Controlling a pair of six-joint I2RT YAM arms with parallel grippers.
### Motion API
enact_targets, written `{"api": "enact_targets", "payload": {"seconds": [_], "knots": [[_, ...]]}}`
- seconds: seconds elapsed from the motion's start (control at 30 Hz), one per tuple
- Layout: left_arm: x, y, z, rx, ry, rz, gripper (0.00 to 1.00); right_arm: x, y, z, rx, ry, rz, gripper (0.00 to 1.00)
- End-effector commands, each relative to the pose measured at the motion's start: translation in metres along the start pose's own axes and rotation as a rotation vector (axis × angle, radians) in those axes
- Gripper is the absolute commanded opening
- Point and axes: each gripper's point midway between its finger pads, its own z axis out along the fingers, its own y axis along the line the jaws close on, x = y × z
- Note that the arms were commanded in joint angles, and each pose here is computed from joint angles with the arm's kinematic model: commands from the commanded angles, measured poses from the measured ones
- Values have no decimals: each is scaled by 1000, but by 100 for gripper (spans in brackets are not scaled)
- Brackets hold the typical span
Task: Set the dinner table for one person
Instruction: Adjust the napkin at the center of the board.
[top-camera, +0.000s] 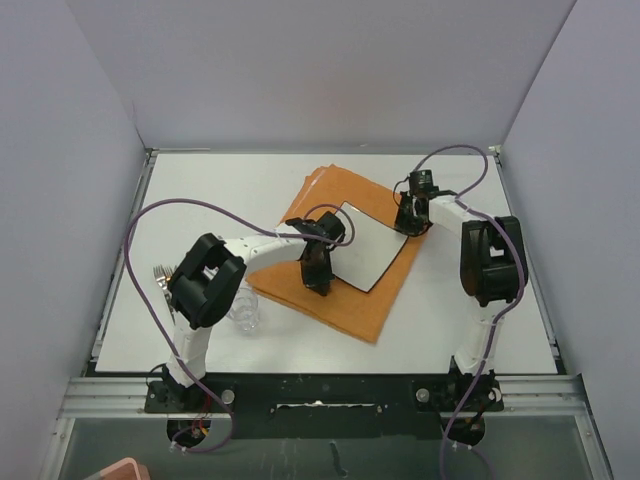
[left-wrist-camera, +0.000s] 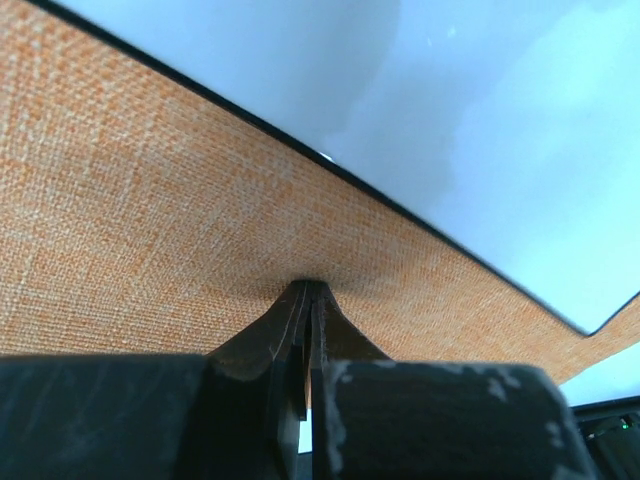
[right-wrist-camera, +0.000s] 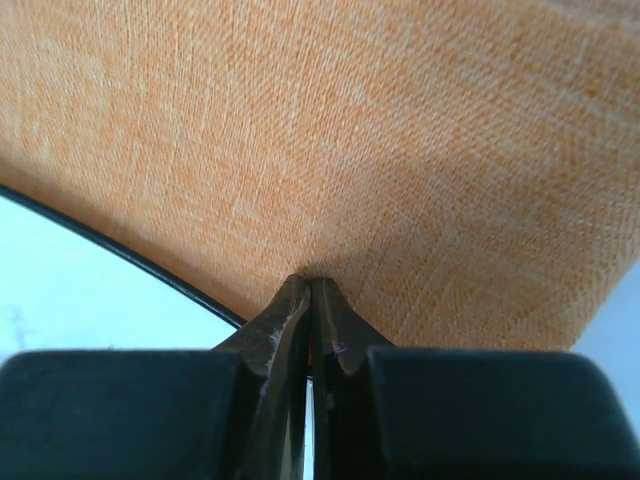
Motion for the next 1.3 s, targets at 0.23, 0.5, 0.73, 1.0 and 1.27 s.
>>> {"api": "enact_targets", "payload": {"seconds": [0.23, 0.5, 0.73, 1.0, 1.27], "knots": [[-36, 35, 21, -87, -20, 21, 0, 111, -60, -71, 268, 139, 98, 0], [-73, 46, 1, -117, -107, 75, 0, 172, -34, -88, 246, 198, 73, 0], [-99, 53, -12, -134, -178, 97, 0, 211, 1, -90, 223, 246, -1, 0], [-135, 45, -52, -129, -293, 123, 0, 214, 8, -95, 265, 242, -46, 0], [-111, 45, -111, -81, -375, 93, 0, 137, 9, -155, 274, 11, -101, 0]]}}
